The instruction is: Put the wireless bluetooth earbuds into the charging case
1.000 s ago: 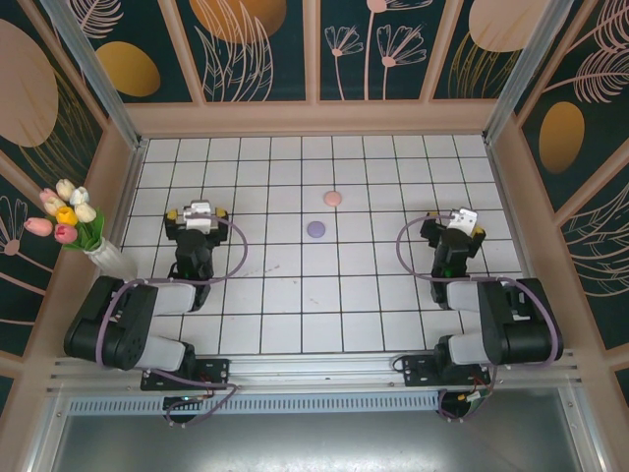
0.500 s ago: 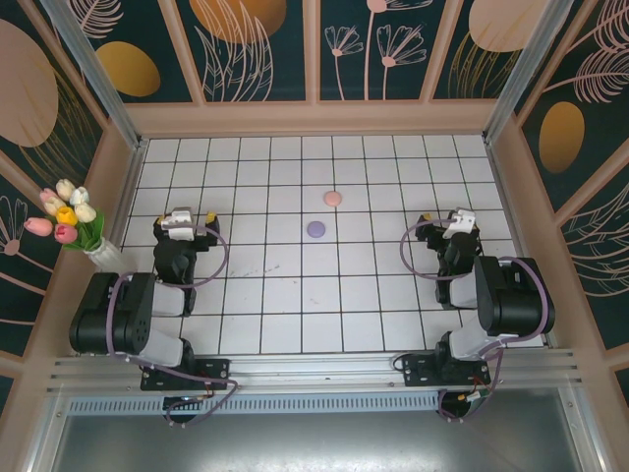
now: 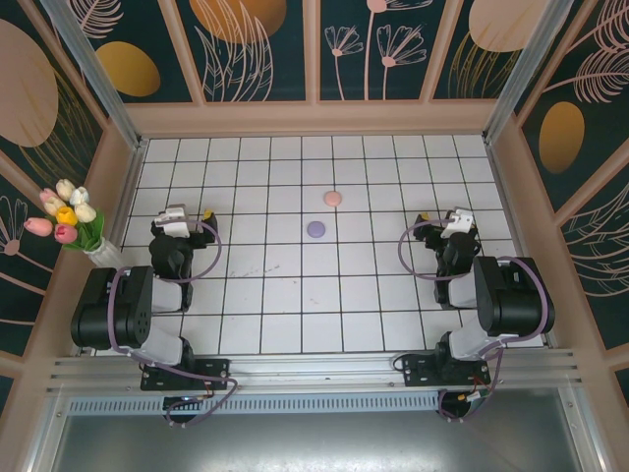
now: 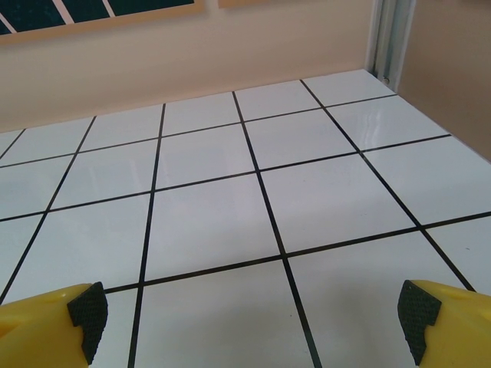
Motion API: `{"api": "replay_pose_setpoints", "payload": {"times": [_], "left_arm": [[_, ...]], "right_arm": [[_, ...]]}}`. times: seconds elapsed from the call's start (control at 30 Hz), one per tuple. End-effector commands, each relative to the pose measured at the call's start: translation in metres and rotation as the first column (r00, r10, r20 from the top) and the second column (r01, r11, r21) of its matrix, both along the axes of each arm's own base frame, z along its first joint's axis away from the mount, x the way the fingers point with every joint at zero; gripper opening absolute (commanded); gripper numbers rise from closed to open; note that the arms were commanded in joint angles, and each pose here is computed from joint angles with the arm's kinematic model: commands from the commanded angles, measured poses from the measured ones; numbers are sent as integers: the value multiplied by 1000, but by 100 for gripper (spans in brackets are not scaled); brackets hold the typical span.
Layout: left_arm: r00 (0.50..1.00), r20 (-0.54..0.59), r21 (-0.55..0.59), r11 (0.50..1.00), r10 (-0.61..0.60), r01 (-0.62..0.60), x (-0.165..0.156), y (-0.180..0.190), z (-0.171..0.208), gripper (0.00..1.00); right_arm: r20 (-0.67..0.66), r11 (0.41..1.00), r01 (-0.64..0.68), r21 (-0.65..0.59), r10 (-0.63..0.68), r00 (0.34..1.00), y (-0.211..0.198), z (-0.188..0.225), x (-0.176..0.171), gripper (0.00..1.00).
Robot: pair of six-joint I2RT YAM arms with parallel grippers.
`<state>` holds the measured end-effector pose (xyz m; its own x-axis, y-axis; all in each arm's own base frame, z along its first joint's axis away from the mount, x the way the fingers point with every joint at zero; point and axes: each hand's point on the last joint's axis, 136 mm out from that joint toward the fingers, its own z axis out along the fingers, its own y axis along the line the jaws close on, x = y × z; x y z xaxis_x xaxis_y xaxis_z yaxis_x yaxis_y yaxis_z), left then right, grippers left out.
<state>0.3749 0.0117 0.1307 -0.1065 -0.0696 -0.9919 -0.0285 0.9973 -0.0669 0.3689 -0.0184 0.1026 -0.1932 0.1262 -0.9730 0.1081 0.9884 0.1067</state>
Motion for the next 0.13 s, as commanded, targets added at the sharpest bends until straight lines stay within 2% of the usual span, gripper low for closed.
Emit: {"api": "replay_pose_setpoints", "payload": {"times": [0.0,0.1], "left_arm": [[1000,14,-17,1000,13,-12,5,2,5,99],[1000,20,-15,1000,18,-18,2,3,6,99]], "right_arm": [[59,1000,-27,8,27,998,2,17,8,99],[64,1000,-31,6,30,998,3,18,7,99]]}}
